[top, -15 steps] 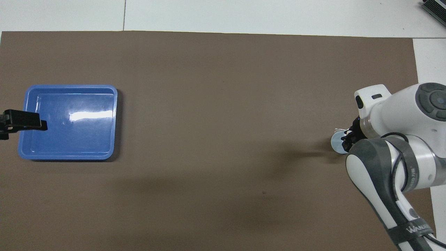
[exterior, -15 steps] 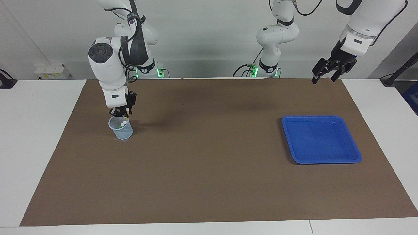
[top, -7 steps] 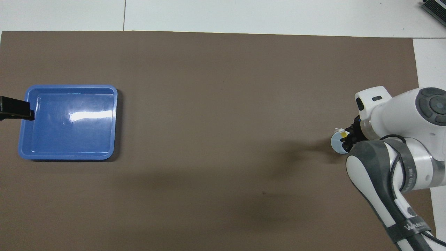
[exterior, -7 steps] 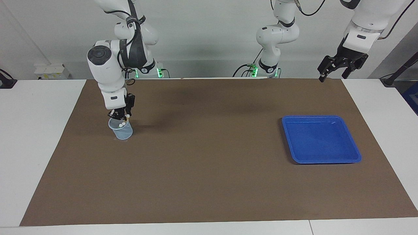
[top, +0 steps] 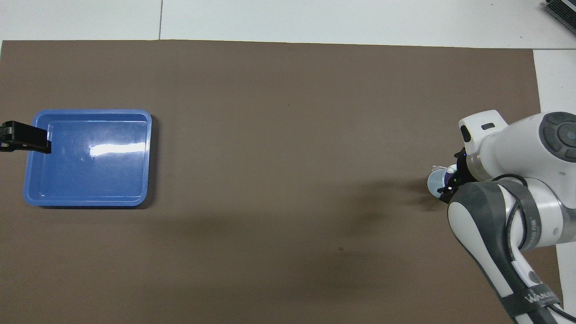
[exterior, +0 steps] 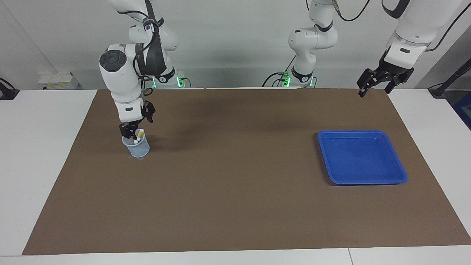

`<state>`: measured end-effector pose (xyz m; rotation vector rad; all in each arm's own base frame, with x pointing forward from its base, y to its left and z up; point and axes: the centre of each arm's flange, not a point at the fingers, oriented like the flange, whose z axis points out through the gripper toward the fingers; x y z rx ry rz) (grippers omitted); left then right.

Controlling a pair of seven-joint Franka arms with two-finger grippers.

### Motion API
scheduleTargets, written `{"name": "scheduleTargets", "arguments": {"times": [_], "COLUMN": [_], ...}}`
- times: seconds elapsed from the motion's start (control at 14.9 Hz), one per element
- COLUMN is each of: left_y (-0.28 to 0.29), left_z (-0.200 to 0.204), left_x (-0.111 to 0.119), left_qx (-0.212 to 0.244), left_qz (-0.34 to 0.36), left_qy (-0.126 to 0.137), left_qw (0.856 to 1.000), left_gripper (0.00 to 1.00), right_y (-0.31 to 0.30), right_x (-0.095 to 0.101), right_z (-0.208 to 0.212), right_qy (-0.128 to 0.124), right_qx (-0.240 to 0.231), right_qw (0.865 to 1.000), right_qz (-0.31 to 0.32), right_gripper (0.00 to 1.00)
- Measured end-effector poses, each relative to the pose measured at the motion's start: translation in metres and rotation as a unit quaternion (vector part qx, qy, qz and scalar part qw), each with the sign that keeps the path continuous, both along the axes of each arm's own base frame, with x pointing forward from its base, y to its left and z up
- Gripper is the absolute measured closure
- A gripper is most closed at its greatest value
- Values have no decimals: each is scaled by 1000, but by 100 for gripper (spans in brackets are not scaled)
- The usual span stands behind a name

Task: Transfer and insert pens with both arms
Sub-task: 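Lower the yellow pen into the cup with the right gripper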

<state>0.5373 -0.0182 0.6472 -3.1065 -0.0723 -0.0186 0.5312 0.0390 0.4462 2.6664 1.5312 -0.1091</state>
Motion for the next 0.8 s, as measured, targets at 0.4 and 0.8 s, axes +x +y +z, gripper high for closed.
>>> {"name": "scheduleTargets", "arguments": {"times": [0.4,0.8], "left_y": [-17,-19], "left_z": [1,-13], "left_x": [-1,4], "left_qx": [-1,-1], "left_qz": [-17,-19], "left_qy": [-2,-5], "left_qw": [1000,1000], "left_gripper": [0,0], "right_y": [0,5], "right_x": [3,14], "right_z": [30,77], "right_qy": [-9,-39], "right_qx": [-1,24], "right_qw": [1000,996], "right_qz": [-30,-75], "right_gripper": [0,0]}}
